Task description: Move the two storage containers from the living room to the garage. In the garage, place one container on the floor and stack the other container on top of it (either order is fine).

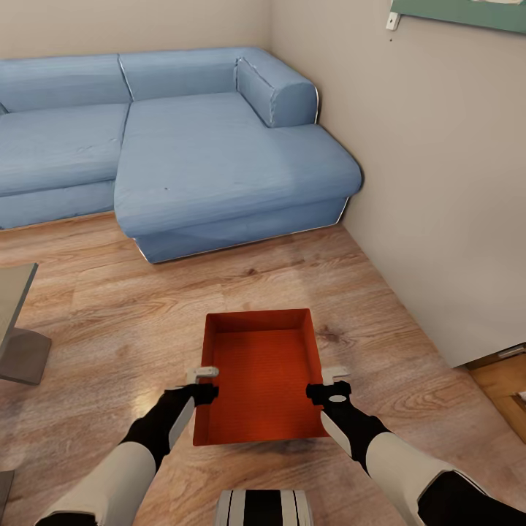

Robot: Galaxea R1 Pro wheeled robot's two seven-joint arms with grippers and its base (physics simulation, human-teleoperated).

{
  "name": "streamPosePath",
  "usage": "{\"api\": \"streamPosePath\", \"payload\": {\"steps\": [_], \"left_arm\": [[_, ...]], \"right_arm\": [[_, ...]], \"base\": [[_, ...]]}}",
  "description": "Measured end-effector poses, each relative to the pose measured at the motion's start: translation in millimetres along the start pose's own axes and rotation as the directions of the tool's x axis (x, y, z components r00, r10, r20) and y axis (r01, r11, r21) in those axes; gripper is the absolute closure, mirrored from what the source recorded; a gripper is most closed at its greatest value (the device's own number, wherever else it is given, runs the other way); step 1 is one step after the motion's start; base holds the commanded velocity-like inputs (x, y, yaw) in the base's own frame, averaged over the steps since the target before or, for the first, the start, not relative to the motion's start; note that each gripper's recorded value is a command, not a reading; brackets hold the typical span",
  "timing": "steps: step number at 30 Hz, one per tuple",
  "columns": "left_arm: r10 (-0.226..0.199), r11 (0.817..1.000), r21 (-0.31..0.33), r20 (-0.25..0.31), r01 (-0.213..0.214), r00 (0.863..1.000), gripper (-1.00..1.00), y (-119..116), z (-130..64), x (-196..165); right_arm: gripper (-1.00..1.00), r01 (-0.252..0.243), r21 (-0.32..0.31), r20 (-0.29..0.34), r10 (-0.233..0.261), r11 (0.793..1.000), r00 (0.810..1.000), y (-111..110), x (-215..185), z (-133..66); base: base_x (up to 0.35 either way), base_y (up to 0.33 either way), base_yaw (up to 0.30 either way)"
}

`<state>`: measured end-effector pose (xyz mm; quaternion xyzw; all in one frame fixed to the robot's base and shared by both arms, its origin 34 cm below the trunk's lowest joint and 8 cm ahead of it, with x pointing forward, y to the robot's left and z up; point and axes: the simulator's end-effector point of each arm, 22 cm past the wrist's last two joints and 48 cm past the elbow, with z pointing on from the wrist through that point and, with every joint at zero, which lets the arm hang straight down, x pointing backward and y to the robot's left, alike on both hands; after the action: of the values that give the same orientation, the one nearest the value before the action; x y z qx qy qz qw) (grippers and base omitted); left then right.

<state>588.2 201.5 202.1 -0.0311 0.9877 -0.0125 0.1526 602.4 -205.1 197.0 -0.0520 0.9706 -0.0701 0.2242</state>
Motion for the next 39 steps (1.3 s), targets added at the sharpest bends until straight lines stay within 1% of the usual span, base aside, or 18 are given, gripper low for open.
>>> {"api": "streamPosePath", "payload": {"steps": [1, 2, 14, 23, 24, 25, 28, 29, 31, 39], "left_arm": [[-0.003, 1.0, 0.0, 0.012, 0.003, 1.0, -1.0, 1, 0.5, -1], [-0.004, 1.0, -0.001, 0.014, 0.004, 1.0, -1.0, 1, 1.1, 0], [-0.002, 1.0, -0.003, -0.012, 0.002, 1.0, -1.0, 2, 3.6, 12], [-0.004, 1.0, -0.004, -0.012, 0.004, 1.0, -1.0, 2, 3.6, 12], [-0.004, 1.0, -0.004, -0.013, 0.004, 1.0, -1.0, 2, 3.6, 12], [-0.005, 1.0, -0.004, -0.013, 0.005, 1.0, 1.0, 2, 3.6, 12], [-0.006, 1.0, -0.007, -0.021, 0.005, 1.0, 1.0, 4, 4.2, 16], [-0.015, 1.0, -0.001, -0.023, 0.015, 1.0, 1.0, 3, 4.3, 16], [-0.019, 1.0, 0.002, -0.02, 0.019, 1.0, 1.0, 2, 4.3, 16], [-0.014, 1.0, 0.0, -0.018, 0.014, 1.0, 1.0, 1, 4.2, 15]], "right_arm": [[-1.0, 0.0, 0.0, 0.0, 0.0, 1.0, 1.0, 0, 0, -0.1], [-1.0, 0.0, -0.001, 0.0, 0.0, 1.0, 1.0, 0, 0, -0.1], [-1.0, 0.001, 0.0, -0.005, -0.001, 1.0, 1.0, 0, 1, 0.0], [-1.0, 0.002, 0.001, -0.01, -0.002, 1.0, 1.0, -1, 2, 0.1], [1.0, 0.002, 0.001, -0.01, -0.002, 1.0, 1.0, -1, 2, 0.1], [1.0, 0.002, 0.001, -0.01, -0.002, 1.0, 1.0, 0, 2, 0.1], [1.0, 0.001, 0.0, -0.012, -0.001, 1.0, 1.0, 0, 3, 0.0], [1.0, 0.003, -0.002, -0.013, -0.003, 1.0, 1.0, 0, 3, -0.1], [1.0, 0.007, -0.002, -0.009, -0.007, 1.0, 1.0, 1, 2, -0.2], [1.0, 0.004, -0.006, -0.009, -0.004, 1.0, 1.0, 1, 2, 0.0]], "base": [[0.0, 0.0, 0.0], [0.0, 0.0, 0.0], [0.0, 0.0, 0.0], [0.0, 0.0, 0.0], [0.0, 0.0, 0.0], [0.0, 0.0, 0.0], [0.0, 0.0, 0.0], [0.0, 0.0, 0.0], [0.0, 0.0, 0.0], [0.0, 0.0, 0.0]]}}
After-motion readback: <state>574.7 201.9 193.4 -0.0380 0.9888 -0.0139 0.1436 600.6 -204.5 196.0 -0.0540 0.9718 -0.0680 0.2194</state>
